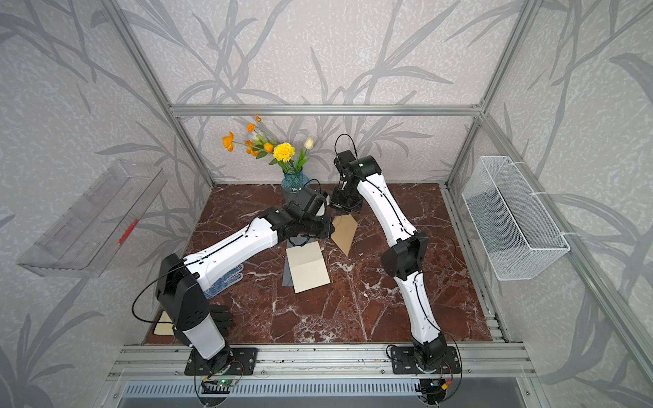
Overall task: Fold the letter paper in half and place it into the envelope
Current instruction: Adjust the envelope.
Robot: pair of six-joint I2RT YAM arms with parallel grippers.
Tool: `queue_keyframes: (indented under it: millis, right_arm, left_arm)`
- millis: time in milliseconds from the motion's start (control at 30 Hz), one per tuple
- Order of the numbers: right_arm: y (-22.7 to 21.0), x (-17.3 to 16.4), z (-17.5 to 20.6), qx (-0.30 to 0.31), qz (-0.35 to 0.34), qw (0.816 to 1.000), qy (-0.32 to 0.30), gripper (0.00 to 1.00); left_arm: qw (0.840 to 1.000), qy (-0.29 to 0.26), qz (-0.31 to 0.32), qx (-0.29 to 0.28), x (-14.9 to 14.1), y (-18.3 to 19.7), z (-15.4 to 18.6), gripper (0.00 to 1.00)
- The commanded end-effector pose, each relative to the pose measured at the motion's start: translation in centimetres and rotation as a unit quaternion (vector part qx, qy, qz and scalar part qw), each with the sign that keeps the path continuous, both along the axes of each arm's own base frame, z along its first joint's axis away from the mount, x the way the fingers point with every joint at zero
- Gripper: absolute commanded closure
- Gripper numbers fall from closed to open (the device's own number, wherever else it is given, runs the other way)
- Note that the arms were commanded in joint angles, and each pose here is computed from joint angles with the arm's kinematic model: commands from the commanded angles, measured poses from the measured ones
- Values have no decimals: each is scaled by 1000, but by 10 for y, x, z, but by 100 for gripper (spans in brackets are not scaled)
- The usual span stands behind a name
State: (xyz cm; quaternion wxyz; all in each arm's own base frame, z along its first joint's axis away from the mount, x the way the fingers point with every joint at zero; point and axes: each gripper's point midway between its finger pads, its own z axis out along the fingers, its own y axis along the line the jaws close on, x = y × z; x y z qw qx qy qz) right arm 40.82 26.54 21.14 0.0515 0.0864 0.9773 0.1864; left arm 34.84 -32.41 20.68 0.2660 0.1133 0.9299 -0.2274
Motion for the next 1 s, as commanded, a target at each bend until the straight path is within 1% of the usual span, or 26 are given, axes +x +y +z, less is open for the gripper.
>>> queue_keyframes:
  millis: [0, 100, 133, 167, 200, 233, 300, 333, 367, 400, 500, 600, 667, 800, 867, 967]
  right_arm:
    - [9, -9, 18, 19, 14, 1000, -12, 100]
    - [10, -8, 23, 28, 13, 999, -16, 100]
    - [11, -8, 25, 32, 13, 999, -17, 98]
    - [11, -8, 27, 36, 13, 999, -19, 91]
    - [10, -8, 31, 40, 12, 999, -21, 74]
    - [8, -9, 35, 43, 11, 999, -22, 53]
    - [-1, -11, 42, 41, 9, 999, -23, 22]
    - [-7, -14, 45, 37, 8, 999, -22, 11]
    - [-13, -17, 47, 32, 6, 999, -19, 5]
    - [-19, -20, 49, 28, 5, 999, -17, 0]
    - [-27, -28, 52, 36, 6, 999, -17, 1]
    - [-24, -31, 48, 76, 1, 997, -21, 1]
    - [-22, -34, 35, 117, -19, 993, -16, 1]
    - [-18, -35, 15, 215, -65, 974, -28, 1]
    - [-13, -36, 1, 241, -70, 968, -20, 1]
    - [-3, -34, -5, 272, -64, 960, -18, 1]
  left_arm:
    - [1000, -12, -18, 3, -1, -7, 6, 91]
    - [1000, -11, -20, 3, -1, -7, 7, 98]
    - [1000, -11, -19, 3, -1, -7, 7, 100]
    - [1000, -11, -19, 3, -1, -6, 8, 100]
    - [1000, -12, -18, 6, -2, -5, 7, 100]
    - [1000, -15, -15, 8, -1, -2, 8, 100]
    - [1000, -18, -8, 11, 0, 4, 8, 100]
    - [1000, -19, -1, 11, 1, 9, 10, 100]
    - [1000, -19, 8, 12, 2, 14, 9, 100]
    - [1000, -19, 16, 10, 3, 19, 9, 100]
    - [999, -8, 45, -19, 6, 35, 8, 100]
    - [994, 10, 78, -81, 10, 49, 8, 100]
    - [986, 22, 102, -131, 13, 59, 9, 100]
    - [967, 31, 135, -212, 16, 72, 17, 100]
    - [956, 24, 137, -260, 17, 71, 29, 100]
    - [940, 22, 128, -315, 16, 65, 45, 100]
